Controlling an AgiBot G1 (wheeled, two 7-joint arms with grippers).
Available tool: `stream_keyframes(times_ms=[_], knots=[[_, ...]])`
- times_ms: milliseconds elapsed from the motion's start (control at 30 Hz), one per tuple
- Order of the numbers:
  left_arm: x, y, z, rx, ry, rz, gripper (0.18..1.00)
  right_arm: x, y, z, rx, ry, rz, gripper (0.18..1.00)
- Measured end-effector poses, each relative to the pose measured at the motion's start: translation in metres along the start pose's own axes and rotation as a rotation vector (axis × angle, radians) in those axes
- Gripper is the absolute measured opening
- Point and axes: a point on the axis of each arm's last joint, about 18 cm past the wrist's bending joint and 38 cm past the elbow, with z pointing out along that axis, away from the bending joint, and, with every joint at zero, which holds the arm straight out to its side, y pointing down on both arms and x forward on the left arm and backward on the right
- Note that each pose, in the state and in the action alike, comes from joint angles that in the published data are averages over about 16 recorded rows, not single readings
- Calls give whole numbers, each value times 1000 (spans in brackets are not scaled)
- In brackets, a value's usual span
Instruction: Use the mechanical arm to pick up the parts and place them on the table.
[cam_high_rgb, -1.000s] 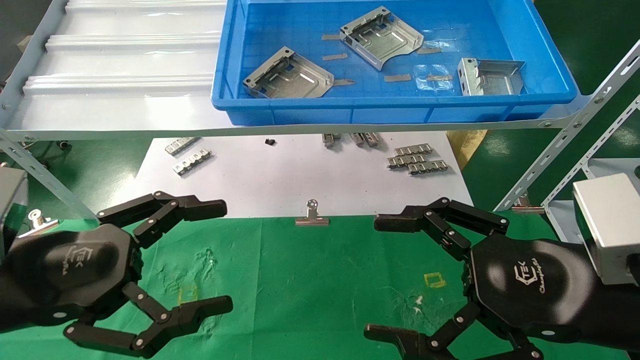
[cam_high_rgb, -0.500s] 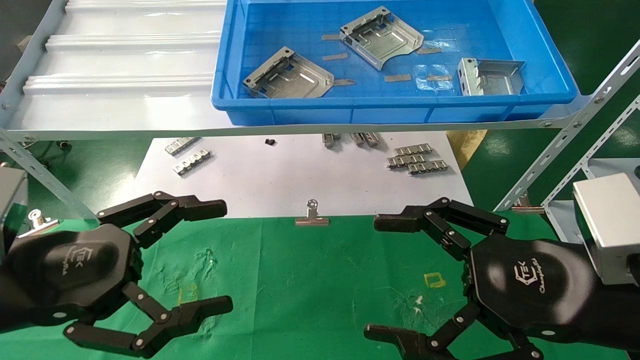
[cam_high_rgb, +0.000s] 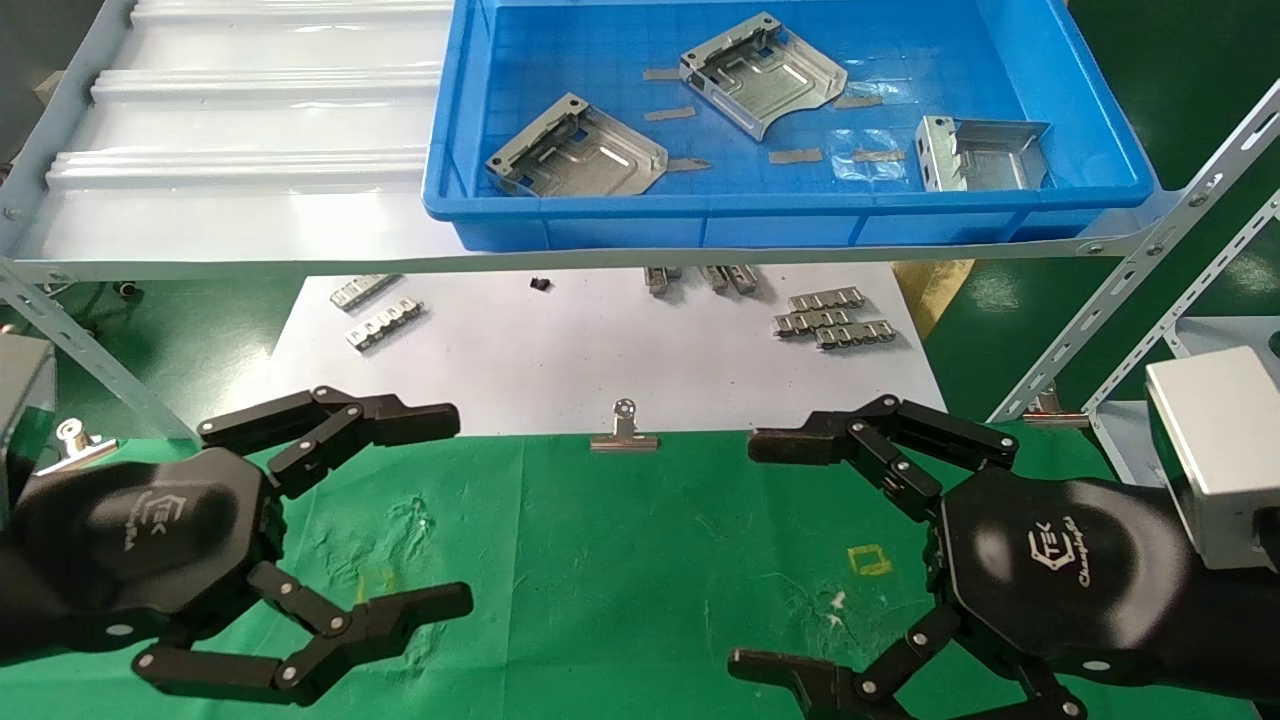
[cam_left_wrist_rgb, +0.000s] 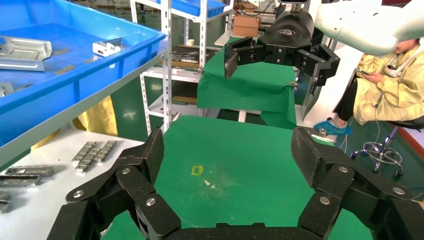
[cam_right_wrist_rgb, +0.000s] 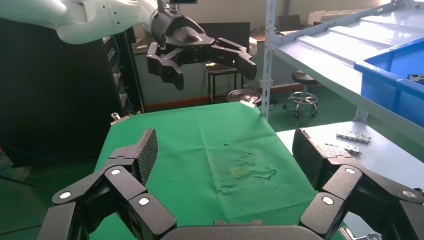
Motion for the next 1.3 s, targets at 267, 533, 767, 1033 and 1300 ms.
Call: stream_keyframes(times_ms=[267, 533, 767, 1033, 1300], knots=[[0, 0, 0, 0, 0, 0, 852, 0, 0, 0, 0, 0, 0, 1001], [0, 0, 0, 0, 0, 0, 694, 0, 0, 0, 0, 0, 0, 1001], [0, 0, 0, 0, 0, 0, 529, 1, -1, 0, -1, 2, -5, 1001], [0, 0, 0, 0, 0, 0, 358, 29, -15, 4, -15, 91, -80, 1001], [0, 0, 0, 0, 0, 0, 245, 102, -48, 13, -10, 312, -174, 1001]])
